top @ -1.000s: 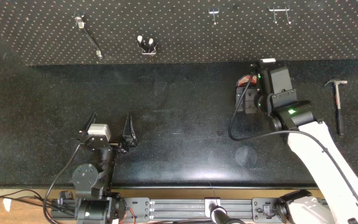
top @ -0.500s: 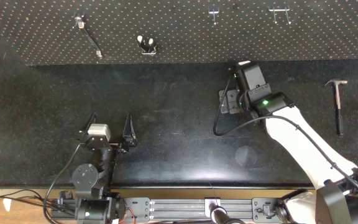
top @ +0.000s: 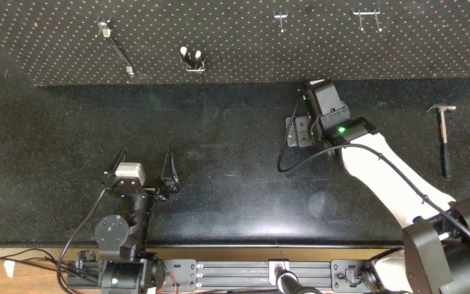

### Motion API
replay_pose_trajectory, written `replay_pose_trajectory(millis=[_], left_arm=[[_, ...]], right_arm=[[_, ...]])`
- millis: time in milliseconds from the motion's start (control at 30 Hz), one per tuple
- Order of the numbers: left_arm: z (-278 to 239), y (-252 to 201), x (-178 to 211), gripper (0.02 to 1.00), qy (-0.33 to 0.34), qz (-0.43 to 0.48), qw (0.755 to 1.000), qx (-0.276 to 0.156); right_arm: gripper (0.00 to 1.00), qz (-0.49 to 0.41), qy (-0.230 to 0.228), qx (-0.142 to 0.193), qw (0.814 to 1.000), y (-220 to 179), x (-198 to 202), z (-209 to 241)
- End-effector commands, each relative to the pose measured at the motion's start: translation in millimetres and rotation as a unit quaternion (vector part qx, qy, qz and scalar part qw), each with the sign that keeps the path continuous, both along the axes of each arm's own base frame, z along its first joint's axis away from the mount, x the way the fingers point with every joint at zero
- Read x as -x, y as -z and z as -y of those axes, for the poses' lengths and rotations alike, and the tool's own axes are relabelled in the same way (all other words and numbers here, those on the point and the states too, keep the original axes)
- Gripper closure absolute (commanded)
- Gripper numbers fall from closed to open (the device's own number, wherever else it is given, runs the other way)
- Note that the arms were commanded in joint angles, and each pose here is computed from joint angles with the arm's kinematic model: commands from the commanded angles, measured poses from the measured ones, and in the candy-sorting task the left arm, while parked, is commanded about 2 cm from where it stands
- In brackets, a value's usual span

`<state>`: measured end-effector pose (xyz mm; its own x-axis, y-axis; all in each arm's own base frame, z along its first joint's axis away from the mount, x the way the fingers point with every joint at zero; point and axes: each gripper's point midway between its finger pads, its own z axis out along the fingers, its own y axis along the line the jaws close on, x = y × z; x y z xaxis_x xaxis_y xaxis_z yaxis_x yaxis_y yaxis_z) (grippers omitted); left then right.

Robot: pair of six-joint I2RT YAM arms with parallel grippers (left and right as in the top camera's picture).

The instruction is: Place Tools Onto Pegboard

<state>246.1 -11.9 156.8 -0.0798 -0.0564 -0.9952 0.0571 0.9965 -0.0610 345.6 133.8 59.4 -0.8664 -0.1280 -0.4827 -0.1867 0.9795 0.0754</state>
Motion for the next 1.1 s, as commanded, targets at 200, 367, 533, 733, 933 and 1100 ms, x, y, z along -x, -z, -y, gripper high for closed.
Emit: replay_pose_trajectory(millis=[200,367,533,733,933,1100], left_arm=[[-0.1,0.8,0.4,0.023,-0.002,-0.001,1.0,0.006],[-0.1,0.8,0.4,0.023,-0.002,-0.001,1.0,0.006],[-0.1,0.8,0.4,0.023,-0.002,-0.001,1.0,0.006],[-0.1,0.8,0.4,0.023,-0.002,-0.001,1.0,0.006],[-0.1,0.8,0.4,0.023,-0.002,-0.001,1.0,0.006],[-0.1,0.8,0.4,0.023,-0.002,-0.001,1.0,0.006]], right_arm=[[0.619,-0.003,-0.005,0.013,1.0,8.0,-5.2,-1.3],[0.925,0.0,-0.005,0.011,1.0,5.2,-5.5,-1.7],[0.925,0.099,-0.004,-0.029,0.995,-64.5,-16.2,-6.3],[0.925,0.277,-0.007,-0.103,0.955,-180.2,-25.1,-14.8],[0.928,0.418,-0.069,-0.138,0.895,-253.5,-31.6,-54.4],[0.925,0.451,-0.076,-0.135,0.879,-253.2,-53.4,-65.9]])
